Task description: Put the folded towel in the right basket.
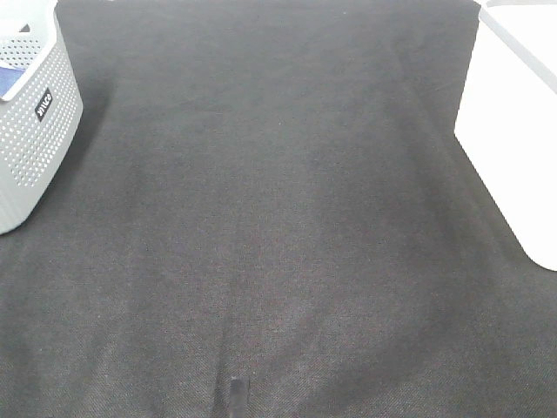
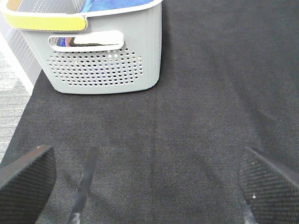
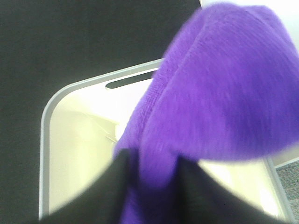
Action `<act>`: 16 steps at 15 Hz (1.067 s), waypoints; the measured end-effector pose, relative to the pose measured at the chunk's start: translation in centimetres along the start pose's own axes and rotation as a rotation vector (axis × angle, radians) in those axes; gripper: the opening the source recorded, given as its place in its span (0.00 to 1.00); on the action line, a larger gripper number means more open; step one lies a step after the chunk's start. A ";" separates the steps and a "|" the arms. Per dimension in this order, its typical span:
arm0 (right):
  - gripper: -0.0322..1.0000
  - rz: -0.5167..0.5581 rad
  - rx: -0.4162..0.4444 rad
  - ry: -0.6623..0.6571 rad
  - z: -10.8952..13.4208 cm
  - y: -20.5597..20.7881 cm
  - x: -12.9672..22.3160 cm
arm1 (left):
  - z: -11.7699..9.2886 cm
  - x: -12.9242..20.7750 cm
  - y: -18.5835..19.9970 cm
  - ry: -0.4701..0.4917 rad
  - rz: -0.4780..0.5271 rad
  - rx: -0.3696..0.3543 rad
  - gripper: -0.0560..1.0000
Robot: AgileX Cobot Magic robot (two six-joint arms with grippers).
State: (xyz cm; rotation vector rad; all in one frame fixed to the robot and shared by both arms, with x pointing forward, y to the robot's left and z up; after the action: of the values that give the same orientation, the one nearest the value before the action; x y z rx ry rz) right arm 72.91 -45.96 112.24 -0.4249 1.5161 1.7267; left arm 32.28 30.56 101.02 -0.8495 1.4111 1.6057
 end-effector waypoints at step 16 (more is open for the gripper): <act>0.99 0.160 -0.121 0.237 16.6 0.1 7.6 | 0.0 0.0 0.0 0.000 0.000 0.000 0.99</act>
State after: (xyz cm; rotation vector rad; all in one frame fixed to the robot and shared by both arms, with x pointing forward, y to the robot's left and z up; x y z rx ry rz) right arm 71.98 -27.84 110.88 -0.6024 1.6542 1.9553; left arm 32.28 30.56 101.02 -0.8495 1.4111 1.6057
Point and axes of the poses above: a point on each arm's last joint axis where the gripper is mounted, y pointing back along that axis away from the gripper, z along the wrist's bending axis when the last joint is at zero, x = y × z, the point moved 10 cm from there along -y, pointing out along that axis toward the gripper, and after that the axes turned 7 degrees about -y, right-handed, at the moved point
